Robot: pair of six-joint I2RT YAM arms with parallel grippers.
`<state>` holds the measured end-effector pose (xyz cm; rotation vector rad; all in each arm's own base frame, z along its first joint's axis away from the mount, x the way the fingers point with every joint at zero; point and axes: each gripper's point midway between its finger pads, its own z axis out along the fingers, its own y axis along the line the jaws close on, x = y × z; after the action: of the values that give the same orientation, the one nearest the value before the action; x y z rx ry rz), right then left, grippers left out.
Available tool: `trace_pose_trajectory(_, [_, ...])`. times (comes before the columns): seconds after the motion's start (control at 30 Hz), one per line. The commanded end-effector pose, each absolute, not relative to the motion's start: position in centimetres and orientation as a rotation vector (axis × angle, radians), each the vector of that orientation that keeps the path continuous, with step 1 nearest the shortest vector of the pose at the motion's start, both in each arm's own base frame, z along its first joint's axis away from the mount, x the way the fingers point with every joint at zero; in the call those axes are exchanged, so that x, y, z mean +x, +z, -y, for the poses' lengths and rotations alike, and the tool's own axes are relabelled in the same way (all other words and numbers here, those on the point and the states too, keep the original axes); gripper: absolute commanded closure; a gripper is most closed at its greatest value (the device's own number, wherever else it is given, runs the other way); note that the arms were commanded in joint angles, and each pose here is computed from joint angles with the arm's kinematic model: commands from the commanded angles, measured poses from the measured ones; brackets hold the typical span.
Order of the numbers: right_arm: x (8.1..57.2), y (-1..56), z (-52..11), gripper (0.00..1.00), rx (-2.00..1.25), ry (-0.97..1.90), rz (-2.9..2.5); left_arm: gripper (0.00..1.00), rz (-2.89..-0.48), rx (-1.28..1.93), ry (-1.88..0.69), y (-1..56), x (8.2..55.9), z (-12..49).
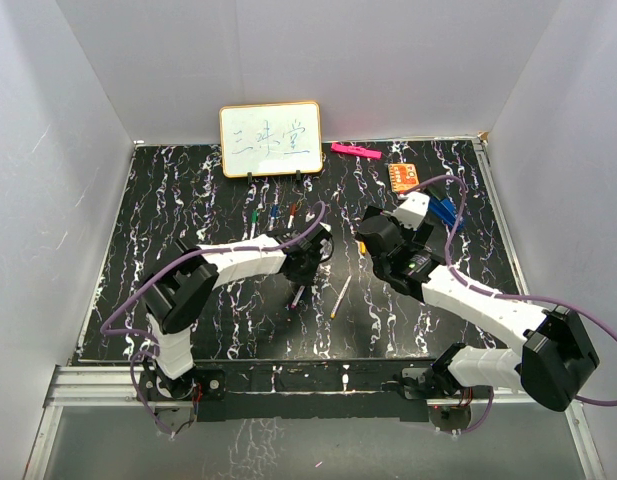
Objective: Insert the pens into the pen caps
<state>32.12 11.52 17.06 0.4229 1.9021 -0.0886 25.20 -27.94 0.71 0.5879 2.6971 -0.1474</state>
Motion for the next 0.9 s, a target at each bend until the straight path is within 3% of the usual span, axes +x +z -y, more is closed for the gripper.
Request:
trace_pose_trajectory(0.0, [33.3,19.1,-11.8,0.02,0.454,-0.051,-1.852,0.85,-2.979,0.685,0.143,-4.7,19.1,20.6])
trace_pose_trajectory(0.2, [33.6,19.0,-12.3,0.02,0.451,-0.035,-1.861,0.74,-2.991,0.666,0.136,-3.7,18.4,20.1])
trace_pose_trajectory(0.43, [33.6,19.0,-12.4,0.02,0.449,-0.028,-1.864,0.74,-3.003,0.676,0.131,-3.7,18.3,20.2])
trace_pose_trajectory(0.6, [33.5,19.0,-12.0,0.02,0.457,-0.029,-1.860,0.82,-3.004,0.684,0.121,-3.7,18.2,20.3])
trace_pose_trajectory(0.7, [33.6,18.8,-12.0,0.02,0.462,-0.029,-1.864,0.99,-3.014,0.699,0.113,-3.9,18.0,20.3])
trace_pose_trajectory(0.87, [34.6,17.7,-11.9,0.02,0.444,-0.025,-1.908,1.00,-3.038,0.734,0.054,-4.7,17.4,20.8])
